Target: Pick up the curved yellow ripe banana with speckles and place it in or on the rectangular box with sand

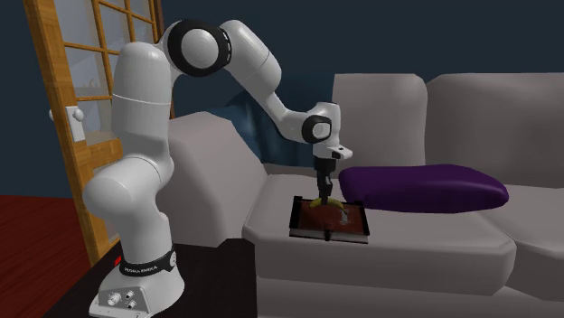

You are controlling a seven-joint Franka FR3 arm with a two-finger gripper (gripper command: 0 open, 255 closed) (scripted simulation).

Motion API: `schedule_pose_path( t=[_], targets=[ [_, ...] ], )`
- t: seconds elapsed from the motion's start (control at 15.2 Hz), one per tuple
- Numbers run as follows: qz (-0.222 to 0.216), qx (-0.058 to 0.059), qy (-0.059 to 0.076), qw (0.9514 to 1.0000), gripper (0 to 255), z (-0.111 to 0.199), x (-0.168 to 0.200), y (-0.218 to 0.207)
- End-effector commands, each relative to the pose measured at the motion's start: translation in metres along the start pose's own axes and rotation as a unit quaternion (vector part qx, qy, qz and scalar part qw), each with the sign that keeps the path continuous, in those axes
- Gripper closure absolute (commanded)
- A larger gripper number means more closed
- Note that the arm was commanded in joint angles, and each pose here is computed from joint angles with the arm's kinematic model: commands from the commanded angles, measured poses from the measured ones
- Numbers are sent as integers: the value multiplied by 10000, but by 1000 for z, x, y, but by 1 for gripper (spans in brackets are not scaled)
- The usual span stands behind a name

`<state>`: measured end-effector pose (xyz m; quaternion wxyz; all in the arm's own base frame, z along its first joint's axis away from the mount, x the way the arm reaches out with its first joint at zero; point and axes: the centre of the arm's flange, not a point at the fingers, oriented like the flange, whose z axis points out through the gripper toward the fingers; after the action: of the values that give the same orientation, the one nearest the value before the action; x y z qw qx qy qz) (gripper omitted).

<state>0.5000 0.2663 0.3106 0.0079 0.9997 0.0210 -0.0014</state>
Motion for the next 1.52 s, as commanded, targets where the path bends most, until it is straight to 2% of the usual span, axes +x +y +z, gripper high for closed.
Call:
schedule_pose_path(
  t=[0.0, 0.53, 0.59, 0.92, 1.19, 1.45],
  targets=[
    [-1, 2, 3, 10000, 255, 11, 0, -1],
    [-1, 2, 3, 10000, 255, 13, 0, -1],
    [-1, 2, 3, 10000, 0, 13, 1, -1],
    [-1, 2, 3, 10000, 0, 13, 0, -1],
    [-1, 2, 3, 10000, 0, -37, 0, -1],
    [-1, 2, 3, 10000, 0, -37, 0, -1]
  ],
)
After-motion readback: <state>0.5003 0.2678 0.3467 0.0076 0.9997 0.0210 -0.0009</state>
